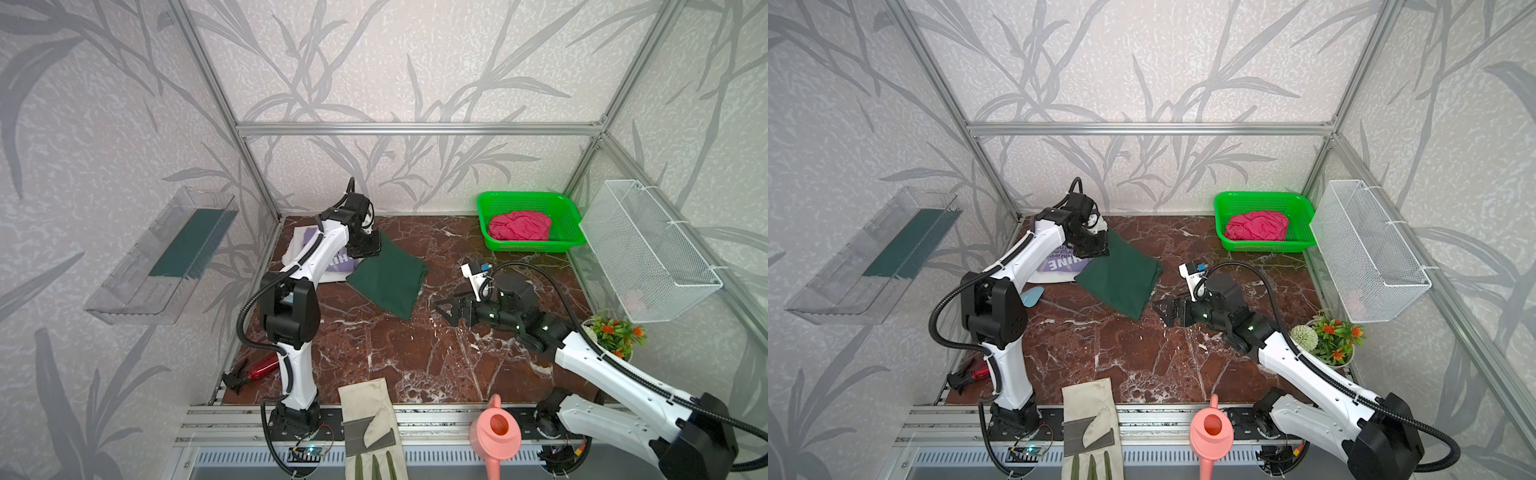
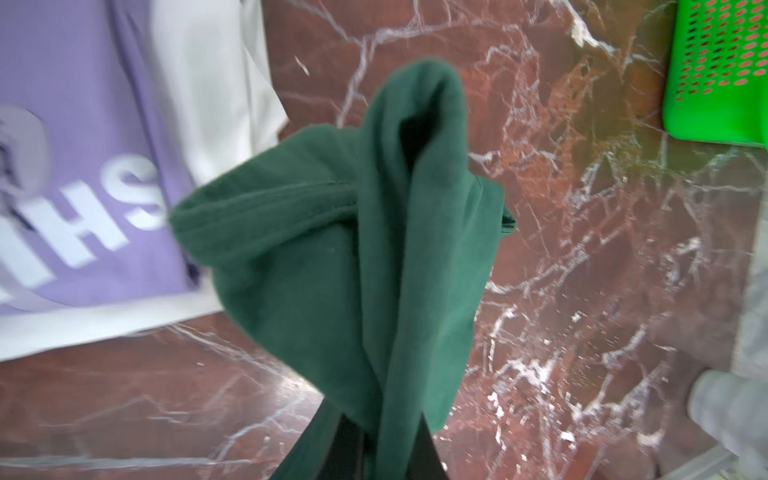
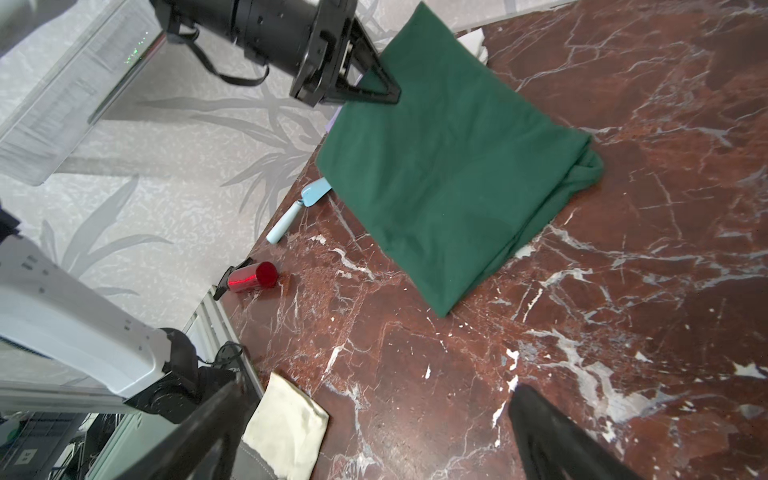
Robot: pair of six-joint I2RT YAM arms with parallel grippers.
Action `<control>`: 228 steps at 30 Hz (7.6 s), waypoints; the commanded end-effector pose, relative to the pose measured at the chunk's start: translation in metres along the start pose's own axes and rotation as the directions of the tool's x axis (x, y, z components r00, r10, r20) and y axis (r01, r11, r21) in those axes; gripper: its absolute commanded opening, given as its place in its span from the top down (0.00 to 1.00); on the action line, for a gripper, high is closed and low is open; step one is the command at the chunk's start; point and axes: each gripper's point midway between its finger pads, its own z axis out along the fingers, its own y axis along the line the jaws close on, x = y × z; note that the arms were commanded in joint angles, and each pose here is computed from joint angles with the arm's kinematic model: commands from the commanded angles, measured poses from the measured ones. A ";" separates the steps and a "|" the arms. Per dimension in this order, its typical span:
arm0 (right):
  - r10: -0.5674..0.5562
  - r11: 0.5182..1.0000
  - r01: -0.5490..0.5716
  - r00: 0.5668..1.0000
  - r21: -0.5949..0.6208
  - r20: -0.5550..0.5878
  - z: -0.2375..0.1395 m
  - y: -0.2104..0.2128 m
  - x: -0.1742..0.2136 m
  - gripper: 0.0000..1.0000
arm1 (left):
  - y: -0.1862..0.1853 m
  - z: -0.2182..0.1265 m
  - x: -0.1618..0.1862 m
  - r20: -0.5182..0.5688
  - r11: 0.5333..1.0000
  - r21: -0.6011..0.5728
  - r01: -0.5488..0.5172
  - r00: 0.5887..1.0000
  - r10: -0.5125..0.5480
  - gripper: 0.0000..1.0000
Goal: Fold and stack the t-shirts
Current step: 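Lift the green shirt with the left gripper while the right gripper releases, then carry the green shirt with the left gripper over the white-and-purple stack, then lower the green shirt onto the stack with the left gripper, then open the left gripper and smooth the shirt's edge on the stack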
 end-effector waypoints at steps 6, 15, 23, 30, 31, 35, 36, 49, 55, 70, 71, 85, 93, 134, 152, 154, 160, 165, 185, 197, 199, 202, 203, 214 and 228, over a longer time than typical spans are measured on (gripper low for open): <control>0.008 1.000 -0.007 1.000 0.015 -0.028 -0.003 0.000 0.017 0.01 | 0.015 -0.009 -0.032 -0.034 0.963 -0.224 -0.149 0.989 0.145 1.00; 0.010 0.999 -0.008 0.999 0.042 -0.046 -0.007 -0.005 0.025 0.01 | 0.025 -0.031 -0.079 0.087 0.897 -0.391 -0.206 0.962 0.259 1.00; 0.031 0.999 -0.028 0.998 0.044 -0.062 -0.002 -0.007 0.027 0.01 | 0.027 -0.060 -0.093 0.147 0.864 -0.456 -0.211 0.940 0.307 1.00; 0.056 0.998 -0.053 0.995 0.036 -0.079 0.004 -0.006 0.029 0.01 | 0.030 -0.081 -0.101 0.179 0.844 -0.492 -0.211 0.925 0.336 1.00; 0.058 0.998 -0.056 0.995 0.037 -0.082 0.004 -0.006 0.030 0.01 | 0.029 -0.084 -0.102 0.187 0.843 -0.495 -0.208 0.923 0.337 1.00; 0.061 0.997 -0.057 0.995 0.045 -0.082 0.003 -0.007 0.031 0.01 | 0.028 -0.091 -0.106 0.214 0.846 -0.495 -0.199 0.916 0.340 1.00; 0.062 0.997 -0.058 0.995 0.047 -0.083 0.003 -0.007 0.031 0.01 | 0.028 -0.094 -0.107 0.221 0.847 -0.495 -0.196 0.914 0.340 1.00; 0.069 0.997 -0.064 0.992 0.051 -0.102 0.010 -0.006 0.030 0.01 | 0.044 -0.123 -0.112 0.267 0.861 -0.485 -0.152 0.912 0.312 1.00; 0.073 0.997 -0.068 0.990 0.043 -0.117 0.018 -0.004 0.032 0.01 | 0.055 -0.136 -0.113 0.289 0.869 -0.479 -0.123 0.913 0.289 1.00; 0.088 0.995 -0.082 0.984 0.049 -0.154 0.038 -0.004 0.037 0.01 | 0.102 -0.122 -0.117 0.301 0.898 -0.440 -0.005 0.941 0.152 1.00; 0.090 0.995 -0.083 0.984 0.051 -0.154 0.039 -0.005 0.037 0.01 | 0.106 -0.121 -0.119 0.308 0.892 -0.452 0.007 0.940 0.149 1.00; 0.100 0.994 -0.090 0.975 0.058 -0.197 0.060 -0.008 0.038 0.01 | 0.151 -0.100 -0.123 0.297 0.885 -0.457 0.086 0.953 0.061 1.00; 0.114 0.993 -0.105 0.968 0.052 -0.224 0.072 -0.010 0.043 0.01 | 0.183 -0.077 -0.110 0.247 0.884 -0.445 0.144 0.968 -0.034 1.00; 0.145 0.989 -0.140 0.949 0.036 -0.279 0.091 -0.011 0.058 0.01 | 0.248 -0.020 -0.047 0.272 0.822 -0.357 0.444 0.891 -0.364 0.69; 0.146 0.989 -0.147 0.943 0.019 -0.299 0.091 -0.009 0.064 0.01 | 0.254 -0.034 -0.039 0.320 0.830 -0.275 0.485 0.860 -0.397 0.66; 0.143 0.989 -0.145 0.942 0.018 -0.303 0.092 -0.009 0.064 0.01 | 0.245 -0.045 -0.055 0.361 0.853 -0.220 0.473 0.852 -0.379 0.64; 0.139 0.990 -0.138 0.943 0.025 -0.304 0.098 -0.010 0.061 0.01 | 0.249 -0.037 -0.093 0.386 0.868 -0.188 0.459 0.848 -0.364 0.64; 0.130 0.991 -0.131 0.946 0.018 -0.296 0.107 -0.011 0.057 0.01 | 0.261 -0.008 -0.123 0.403 0.875 -0.167 0.453 0.842 -0.359 0.65; 0.106 0.993 -0.114 0.943 -0.008 -0.316 0.143 -0.018 0.058 0.01 | 0.287 0.050 -0.172 0.428 0.900 -0.150 0.409 0.848 -0.314 0.68; 0.098 0.995 -0.103 0.955 -0.003 -0.280 0.137 -0.021 0.044 0.01 | 0.183 0.013 -0.191 0.449 0.968 -0.062 0.243 0.873 -0.190 0.67; 0.095 0.995 -0.099 0.959 -0.003 -0.268 0.136 -0.022 0.039 0.01 | 0.166 0.023 -0.187 0.426 0.974 -0.048 0.219 0.887 -0.178 0.67; 0.103 0.994 -0.105 0.964 0.002 -0.246 0.134 -0.026 0.028 0.01 | 0.145 0.042 -0.181 0.393 0.979 -0.015 0.204 0.901 -0.182 0.67; 0.104 0.994 -0.106 0.965 0.006 -0.239 0.134 -0.028 0.023 0.01 | 0.138 0.049 -0.180 0.385 0.980 0.001 0.201 0.904 -0.186 0.67; 0.056 0.998 -0.052 0.988 0.030 -0.143 0.132 -0.040 -0.016 0.01 | 0.116 0.112 -0.171 0.316 0.969 0.090 0.230 0.916 -0.247 0.67; 0.066 0.997 -0.062 0.989 0.038 -0.129 0.114 -0.038 -0.013 0.01 | 0.080 0.080 -0.187 0.378 0.981 0.136 0.136 0.909 -0.178 0.67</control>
